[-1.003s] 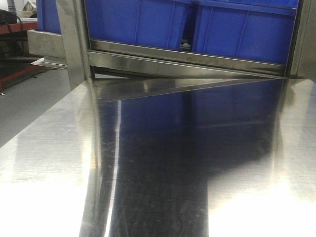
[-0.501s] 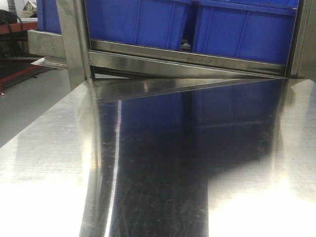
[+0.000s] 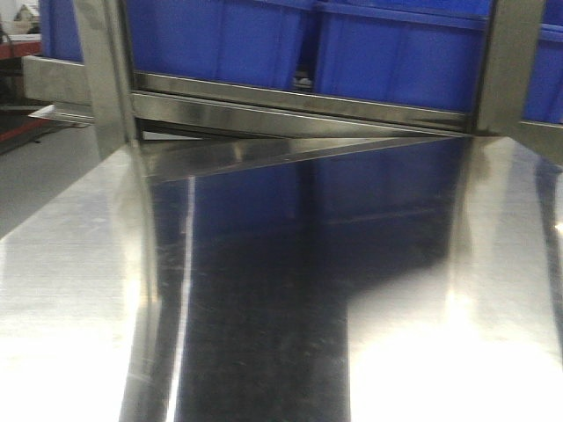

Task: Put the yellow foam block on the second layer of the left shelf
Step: 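Drive the base away from the table holding the cube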

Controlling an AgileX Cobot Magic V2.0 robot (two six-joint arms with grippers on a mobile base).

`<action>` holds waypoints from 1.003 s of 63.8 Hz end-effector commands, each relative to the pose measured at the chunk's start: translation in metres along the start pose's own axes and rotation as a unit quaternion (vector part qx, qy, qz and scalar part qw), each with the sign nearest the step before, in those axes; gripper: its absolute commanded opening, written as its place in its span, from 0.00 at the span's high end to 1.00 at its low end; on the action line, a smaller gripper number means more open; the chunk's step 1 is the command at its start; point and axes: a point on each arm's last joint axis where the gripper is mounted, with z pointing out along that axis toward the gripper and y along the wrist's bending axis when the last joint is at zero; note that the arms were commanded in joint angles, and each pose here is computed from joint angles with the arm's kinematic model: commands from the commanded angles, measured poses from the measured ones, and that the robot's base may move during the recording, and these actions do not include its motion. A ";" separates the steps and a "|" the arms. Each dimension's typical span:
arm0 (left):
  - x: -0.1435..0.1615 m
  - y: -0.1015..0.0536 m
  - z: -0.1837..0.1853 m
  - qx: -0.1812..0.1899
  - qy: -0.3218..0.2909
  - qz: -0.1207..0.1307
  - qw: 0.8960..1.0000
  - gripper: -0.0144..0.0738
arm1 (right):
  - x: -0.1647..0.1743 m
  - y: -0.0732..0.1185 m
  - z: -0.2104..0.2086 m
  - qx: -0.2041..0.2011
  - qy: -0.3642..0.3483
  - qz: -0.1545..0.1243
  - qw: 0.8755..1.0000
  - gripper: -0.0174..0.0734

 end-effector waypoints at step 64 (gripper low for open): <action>0.001 0.000 -0.001 0.002 -0.037 -0.004 0.999 0.70 | -0.018 -0.001 -0.001 0.004 -0.057 -0.008 0.998 0.30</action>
